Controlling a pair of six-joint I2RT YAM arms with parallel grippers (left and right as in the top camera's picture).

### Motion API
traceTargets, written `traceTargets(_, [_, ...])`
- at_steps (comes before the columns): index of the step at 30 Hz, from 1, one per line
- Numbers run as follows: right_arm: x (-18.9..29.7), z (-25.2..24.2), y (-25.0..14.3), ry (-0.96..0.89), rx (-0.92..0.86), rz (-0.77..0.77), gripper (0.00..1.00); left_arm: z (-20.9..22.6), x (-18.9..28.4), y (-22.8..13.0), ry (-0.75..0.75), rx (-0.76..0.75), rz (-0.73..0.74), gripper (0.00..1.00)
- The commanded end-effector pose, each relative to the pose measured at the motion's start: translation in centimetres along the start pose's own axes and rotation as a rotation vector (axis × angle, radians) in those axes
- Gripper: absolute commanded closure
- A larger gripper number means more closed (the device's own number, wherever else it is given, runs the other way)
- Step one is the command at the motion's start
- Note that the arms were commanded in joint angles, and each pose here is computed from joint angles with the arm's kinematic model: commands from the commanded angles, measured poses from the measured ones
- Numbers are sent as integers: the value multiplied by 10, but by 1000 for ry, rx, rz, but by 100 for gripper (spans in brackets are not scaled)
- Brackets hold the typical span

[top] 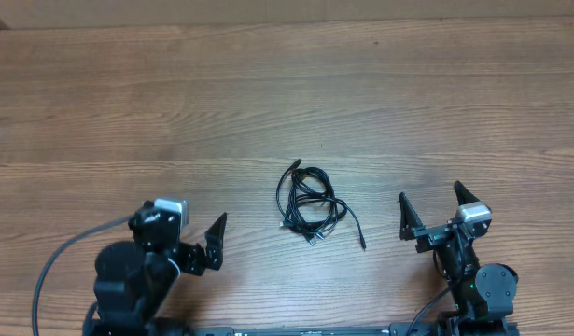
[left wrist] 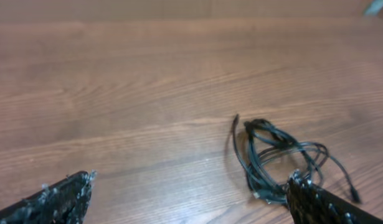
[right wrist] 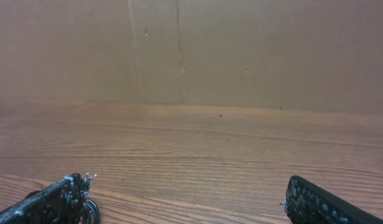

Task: Untangle cables
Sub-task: 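Move the left gripper forward over the black cable bundle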

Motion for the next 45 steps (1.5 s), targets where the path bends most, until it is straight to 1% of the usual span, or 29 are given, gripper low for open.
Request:
traceTargets(1, [0,-1,-2,-3,8,-5,0,-5,6,23,-66,24,38,0])
traceTargets(4, [0,-1,-2,-3,8,-5,0,-4,4,33,-72,42,100,0])
traceTargets(9, [0,-1,-2,-3,8,-5,0,-7,-8,44,-148,84,223,0])
traceTargets(17, [0,-1,-2,-3,8,-5,0,-7,-41,43,-210,131,410,0])
traceTargets(23, [0,-1,-2,-3,8,-5,0,-22,-73,43,-280,104,523,0])
traceTargets(28, [0,-1,-2,-3,8,-5,0,-35,-103,37,-254,71,631,0])
traceTargets(33, [0,-1,-2,-3,8,-5,0,-54,-133,28,-262,91,693,0])
traceTargets(41, [0,-1,-2,-3,8,-5,0,-73,-170,8,-154,105,746,0])
traceTargets(45, [0,-1,-2,-3,8,-5,0,-80,-186,-5,-91,89,771,0])
Point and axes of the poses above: each gripper's point midway between its finger pads, its own x axis back along the fingers, its own z axis along the line the jaws close on, y = z × x, the point moved 7 cm from there along x, back along the fingers, and after that the axes turned 8 degrees about -x, right-handed, at the moved point
